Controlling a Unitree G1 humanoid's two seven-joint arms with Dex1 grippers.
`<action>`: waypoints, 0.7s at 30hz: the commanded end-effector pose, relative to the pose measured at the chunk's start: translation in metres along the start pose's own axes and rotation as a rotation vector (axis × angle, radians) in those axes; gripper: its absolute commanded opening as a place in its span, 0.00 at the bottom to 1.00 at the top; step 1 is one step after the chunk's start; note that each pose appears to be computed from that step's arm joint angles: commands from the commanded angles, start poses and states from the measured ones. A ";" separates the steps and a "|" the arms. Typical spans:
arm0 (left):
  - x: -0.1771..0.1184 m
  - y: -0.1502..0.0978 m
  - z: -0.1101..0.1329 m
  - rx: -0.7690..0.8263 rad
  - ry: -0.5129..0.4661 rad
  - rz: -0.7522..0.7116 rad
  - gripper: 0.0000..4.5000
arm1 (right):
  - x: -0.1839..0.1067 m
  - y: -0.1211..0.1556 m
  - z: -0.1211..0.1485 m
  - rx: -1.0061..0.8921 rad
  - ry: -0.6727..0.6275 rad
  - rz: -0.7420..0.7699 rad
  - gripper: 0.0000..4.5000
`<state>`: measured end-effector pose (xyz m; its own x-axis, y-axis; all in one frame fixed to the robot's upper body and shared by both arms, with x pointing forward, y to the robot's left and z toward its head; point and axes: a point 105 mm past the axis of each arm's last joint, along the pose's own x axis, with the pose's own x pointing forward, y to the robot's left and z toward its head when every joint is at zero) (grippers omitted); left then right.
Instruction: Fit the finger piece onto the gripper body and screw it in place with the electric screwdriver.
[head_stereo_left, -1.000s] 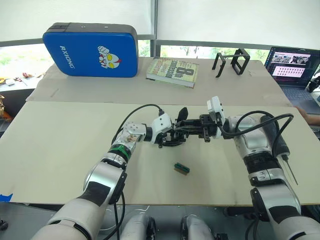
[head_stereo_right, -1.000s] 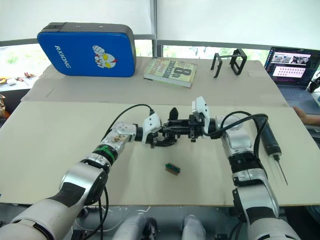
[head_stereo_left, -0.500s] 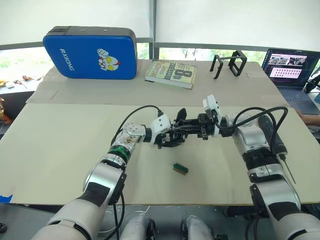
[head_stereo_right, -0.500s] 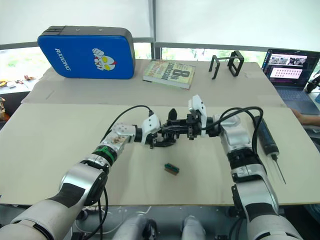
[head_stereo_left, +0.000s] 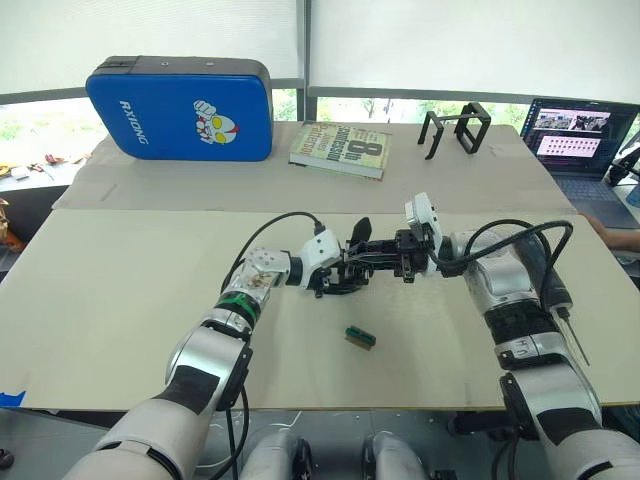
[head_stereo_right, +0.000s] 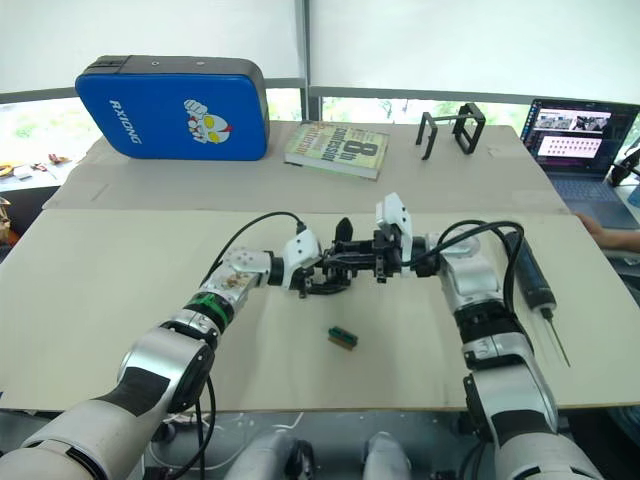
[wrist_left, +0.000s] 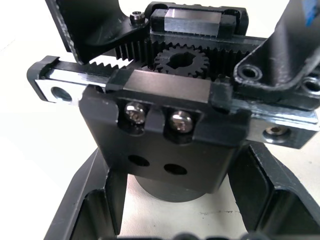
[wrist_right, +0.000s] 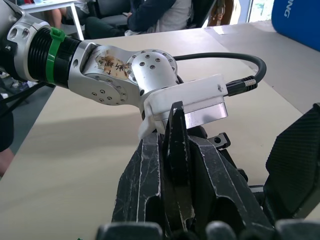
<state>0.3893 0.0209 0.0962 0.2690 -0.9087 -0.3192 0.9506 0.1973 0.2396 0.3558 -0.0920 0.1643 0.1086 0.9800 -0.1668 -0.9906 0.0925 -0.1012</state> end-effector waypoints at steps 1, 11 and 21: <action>0.001 0.005 0.018 0.050 -0.051 0.006 0.51 | -0.002 0.010 -0.067 0.200 0.257 0.020 0.07; 0.001 0.003 0.017 0.041 -0.061 0.007 0.51 | -0.009 -0.002 -0.075 0.155 0.262 -0.180 0.07; 0.001 0.004 0.018 0.039 -0.061 0.009 0.51 | -0.006 0.003 -0.079 0.203 0.323 -0.085 0.07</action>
<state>0.3897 0.0243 0.0920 0.2859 -0.9051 -0.3147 0.9490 0.2218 0.2243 0.3598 -0.0848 0.1621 0.1461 0.9684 -0.2019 -0.9863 0.1269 -0.1051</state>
